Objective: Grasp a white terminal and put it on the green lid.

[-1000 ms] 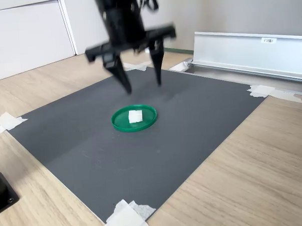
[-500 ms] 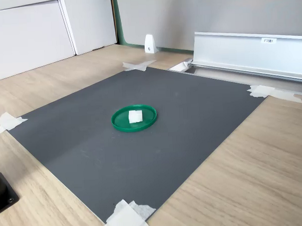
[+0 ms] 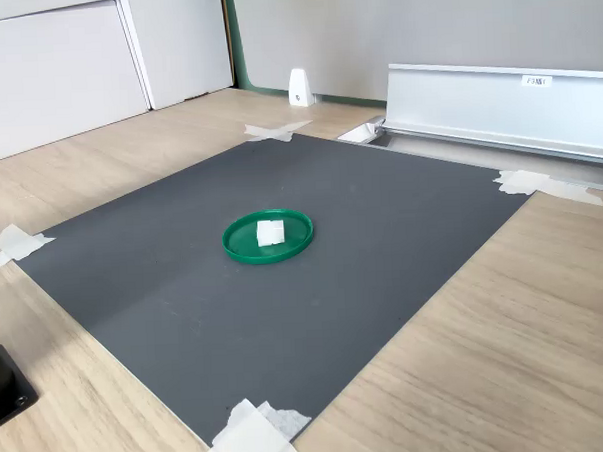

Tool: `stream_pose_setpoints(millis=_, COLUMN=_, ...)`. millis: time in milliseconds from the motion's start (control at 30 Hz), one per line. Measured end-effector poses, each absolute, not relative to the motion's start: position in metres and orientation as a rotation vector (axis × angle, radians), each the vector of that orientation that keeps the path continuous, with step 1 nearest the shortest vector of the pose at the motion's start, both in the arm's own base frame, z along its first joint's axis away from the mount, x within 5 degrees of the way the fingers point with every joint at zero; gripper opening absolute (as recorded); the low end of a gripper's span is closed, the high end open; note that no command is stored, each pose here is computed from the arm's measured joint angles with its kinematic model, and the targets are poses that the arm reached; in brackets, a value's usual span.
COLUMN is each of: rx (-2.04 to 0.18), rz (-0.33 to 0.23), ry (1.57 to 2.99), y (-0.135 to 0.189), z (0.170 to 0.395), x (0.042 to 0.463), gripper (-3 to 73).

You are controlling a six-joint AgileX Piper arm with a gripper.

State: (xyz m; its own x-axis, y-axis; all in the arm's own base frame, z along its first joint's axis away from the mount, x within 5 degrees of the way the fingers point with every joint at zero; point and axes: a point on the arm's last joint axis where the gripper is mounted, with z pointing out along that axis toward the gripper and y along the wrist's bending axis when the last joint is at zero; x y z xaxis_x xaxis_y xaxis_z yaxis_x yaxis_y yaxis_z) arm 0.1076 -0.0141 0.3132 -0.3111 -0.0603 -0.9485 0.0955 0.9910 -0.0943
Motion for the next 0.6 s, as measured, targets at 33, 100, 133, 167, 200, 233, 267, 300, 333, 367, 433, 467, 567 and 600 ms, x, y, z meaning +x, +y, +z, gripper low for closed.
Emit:
stream_pose_setpoints(millis=33, rx=0.025, rz=-0.155, ry=1.877, y=-0.013, z=0.307, x=0.101, gripper=-0.7)
stream_pose_setpoints(millis=100, rx=0.023, rz=-0.158, ry=1.878, y=-0.012, z=0.297, x=0.092, gripper=-0.7)
stream_pose_setpoints(millis=133, rx=0.022, rz=-0.158, ry=1.879, y=-0.011, z=0.291, x=0.087, gripper=-0.7)
stream_pose_setpoints(millis=167, rx=0.023, rz=-0.157, ry=1.882, y=-0.011, z=0.285, x=0.084, gripper=-0.7)
stream_pose_setpoints(millis=200, rx=0.023, rz=-0.156, ry=1.89, y=-0.01, z=0.279, x=0.081, gripper=-0.7)
stream_pose_setpoints(millis=233, rx=0.022, rz=-0.156, ry=1.89, y=-0.01, z=0.273, x=0.077, gripper=-0.7)
stream_pose_setpoints(millis=267, rx=0.022, rz=-0.158, ry=1.885, y=-0.009, z=0.268, x=0.074, gripper=-0.7)
stream_pose_setpoints(millis=300, rx=0.022, rz=-0.158, ry=1.879, y=-0.009, z=0.263, x=0.071, gripper=-0.7)
stream_pose_setpoints(millis=333, rx=0.021, rz=-0.159, ry=1.874, y=-0.008, z=0.26, x=0.068, gripper=-0.7)
stream_pose_setpoints(millis=367, rx=0.021, rz=-0.16, ry=1.864, y=-0.008, z=0.255, x=0.065, gripper=-0.7)
stream_pose_setpoints(millis=433, rx=0.021, rz=-0.162, ry=1.841, y=-0.007, z=0.248, x=0.059, gripper=-0.7)
stream_pose_setpoints(millis=467, rx=0.02, rz=-0.163, ry=1.832, y=-0.007, z=0.245, x=0.056, gripper=-0.7)
stream_pose_setpoints(millis=567, rx=0.019, rz=-0.166, ry=1.8, y=-0.006, z=0.239, x=0.05, gripper=-0.7)
stream_pose_setpoints(millis=600, rx=0.019, rz=-0.166, ry=1.794, y=-0.005, z=0.237, x=0.049, gripper=-0.7)
